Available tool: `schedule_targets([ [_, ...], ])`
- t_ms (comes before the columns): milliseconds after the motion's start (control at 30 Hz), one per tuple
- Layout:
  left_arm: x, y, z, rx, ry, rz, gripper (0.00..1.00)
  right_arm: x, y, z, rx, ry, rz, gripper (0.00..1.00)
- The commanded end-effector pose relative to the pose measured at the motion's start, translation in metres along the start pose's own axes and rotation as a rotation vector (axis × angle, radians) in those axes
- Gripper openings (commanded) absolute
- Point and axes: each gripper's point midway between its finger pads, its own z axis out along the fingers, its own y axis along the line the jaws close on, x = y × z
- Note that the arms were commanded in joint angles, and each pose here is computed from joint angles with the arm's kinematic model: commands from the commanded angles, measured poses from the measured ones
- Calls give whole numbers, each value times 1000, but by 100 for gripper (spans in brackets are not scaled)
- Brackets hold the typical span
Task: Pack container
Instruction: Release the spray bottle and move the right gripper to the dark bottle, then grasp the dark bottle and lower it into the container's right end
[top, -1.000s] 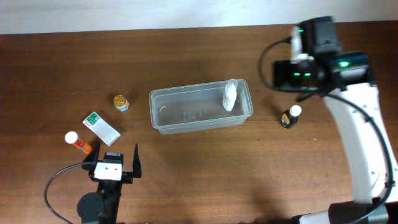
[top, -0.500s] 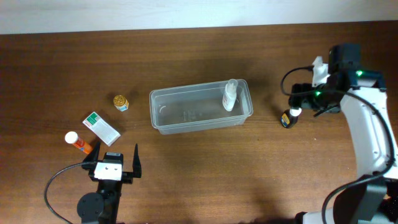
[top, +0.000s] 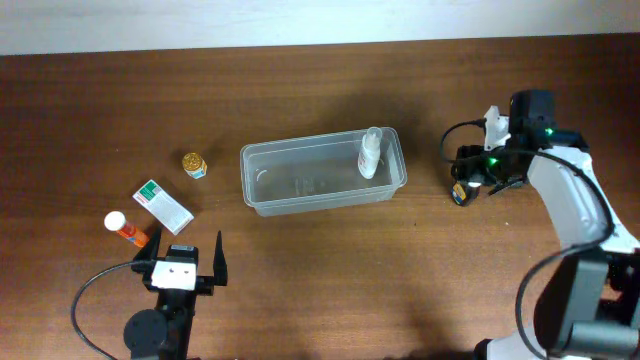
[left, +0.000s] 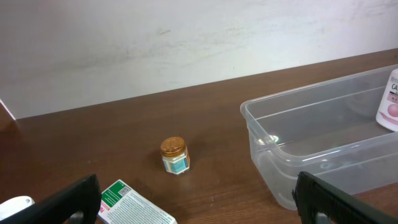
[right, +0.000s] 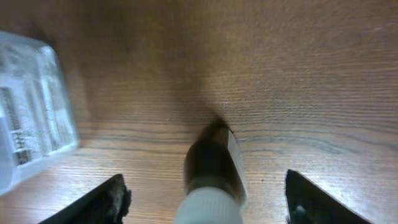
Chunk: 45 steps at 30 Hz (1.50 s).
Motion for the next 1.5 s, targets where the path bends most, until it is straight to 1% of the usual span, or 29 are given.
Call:
schedule_targets([
  [0, 1, -1, 0, 6, -1, 9, 99, 11, 0, 22, -23, 64, 5, 69],
  [67, 1, -1, 0, 6, -1, 9, 99, 14, -1, 29, -24, 82, 9, 69],
  [133, 1, -1, 0, 5, -1, 9, 99, 17, -2, 36, -25, 104, 13, 65],
  [267, 1, -1, 0, 6, -1, 9, 99, 18, -3, 38, -25, 110, 14, 50],
  [300, 1, -1, 0, 5, -1, 9, 99, 18, -3, 38, -25, 111, 15, 43],
  [333, 1, -1, 0, 5, -1, 9, 99, 18, -3, 38, -25, 111, 15, 40],
  [400, 1, -1, 0, 5, -1, 9, 99, 18, -3, 38, -25, 111, 15, 34],
  [500, 1, -1, 0, 5, -1, 9, 99, 18, -3, 38, -25, 111, 15, 30],
  [700, 1, -1, 0, 6, -1, 9, 99, 15, 0, 27, -28, 105, 17, 28],
  [800, 1, -1, 0, 5, -1, 9, 99, 6, 4, 6, -31, 83, 13, 27],
  [967, 1, -1, 0, 6, -1, 9, 99, -14, 14, -48, -28, 22, 1, 28],
  [1100, 1, -1, 0, 5, -1, 9, 99, -22, 23, -90, -31, -28, -13, 28],
  [1200, 1, -1, 0, 5, -1, 9, 99, -25, 41, -121, -39, -79, -56, 28],
  [1267, 1, -1, 0, 5, -1, 9, 99, -25, 56, -134, -50, -109, -95, 28],
  [1367, 1, -1, 0, 5, -1, 9, 99, -21, 84, -145, -73, -136, -149, 28],
  [1467, 1, -1, 0, 5, -1, 9, 99, -15, 107, -143, -87, -127, -188, 28],
])
